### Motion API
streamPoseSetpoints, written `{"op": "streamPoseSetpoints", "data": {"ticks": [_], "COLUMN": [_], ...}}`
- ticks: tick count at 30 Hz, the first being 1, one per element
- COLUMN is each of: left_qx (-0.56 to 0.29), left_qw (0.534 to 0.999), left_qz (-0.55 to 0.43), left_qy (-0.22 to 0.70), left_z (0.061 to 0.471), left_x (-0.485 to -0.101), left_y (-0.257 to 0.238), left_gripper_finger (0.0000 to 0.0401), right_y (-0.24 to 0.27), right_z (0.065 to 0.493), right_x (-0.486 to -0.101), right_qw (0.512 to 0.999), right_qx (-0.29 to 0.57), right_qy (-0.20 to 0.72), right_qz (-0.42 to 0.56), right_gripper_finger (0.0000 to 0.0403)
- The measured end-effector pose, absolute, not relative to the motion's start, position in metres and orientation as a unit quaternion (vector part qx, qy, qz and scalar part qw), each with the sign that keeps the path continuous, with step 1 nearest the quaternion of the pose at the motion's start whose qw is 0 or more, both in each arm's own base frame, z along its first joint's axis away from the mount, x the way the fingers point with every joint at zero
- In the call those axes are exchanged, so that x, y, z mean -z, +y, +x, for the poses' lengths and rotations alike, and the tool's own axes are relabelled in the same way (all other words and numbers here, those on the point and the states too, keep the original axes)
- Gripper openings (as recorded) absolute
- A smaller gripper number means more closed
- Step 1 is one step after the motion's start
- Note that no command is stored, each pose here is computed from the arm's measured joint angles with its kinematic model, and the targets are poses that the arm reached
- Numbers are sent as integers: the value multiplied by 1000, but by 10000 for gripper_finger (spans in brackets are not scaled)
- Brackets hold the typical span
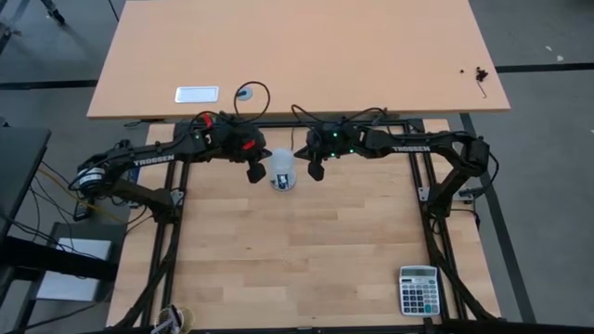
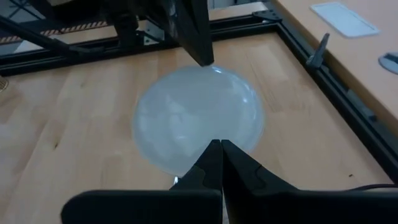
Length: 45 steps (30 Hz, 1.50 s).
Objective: Screw lightbulb
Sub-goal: Insert the light into the lamp socket
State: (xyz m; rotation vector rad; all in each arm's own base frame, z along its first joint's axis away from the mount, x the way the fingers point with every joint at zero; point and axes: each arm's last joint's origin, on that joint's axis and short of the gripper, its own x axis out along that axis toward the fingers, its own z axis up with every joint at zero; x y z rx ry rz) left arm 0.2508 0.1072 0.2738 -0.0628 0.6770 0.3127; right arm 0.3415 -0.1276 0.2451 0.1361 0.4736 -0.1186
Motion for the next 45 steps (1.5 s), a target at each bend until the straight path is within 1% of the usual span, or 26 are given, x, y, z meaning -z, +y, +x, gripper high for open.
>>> {"op": "streamPoseSetpoints", "data": {"ticks": [4,10,23,31,39,45], "left_qx": [-146,-132,-143,-144,-151,-153], "left_qw": [940,946,935,933,929,929], "left_qz": [-28,-41,-42,-43,-45,-46], "left_qy": [307,294,322,326,336,334], "left_z": [253,254,260,260,258,259], "left_x": [-278,-279,-269,-267,-266,-266], "left_y": [107,106,109,109,109,109], "left_gripper_finger": [0,0,0,0,0,0], "right_y": [-128,-127,-127,-120,-116,-114], "right_z": [341,341,341,344,354,347], "right_x": [-245,-245,-242,-242,-231,-242], "right_qw": [968,968,967,969,968,970], "right_qx": [58,55,55,29,-1,1], "right_qy": [235,237,241,237,238,231], "right_qz": [67,66,67,70,76,69], "right_gripper_finger": [7,7,7,7,7,7]}}
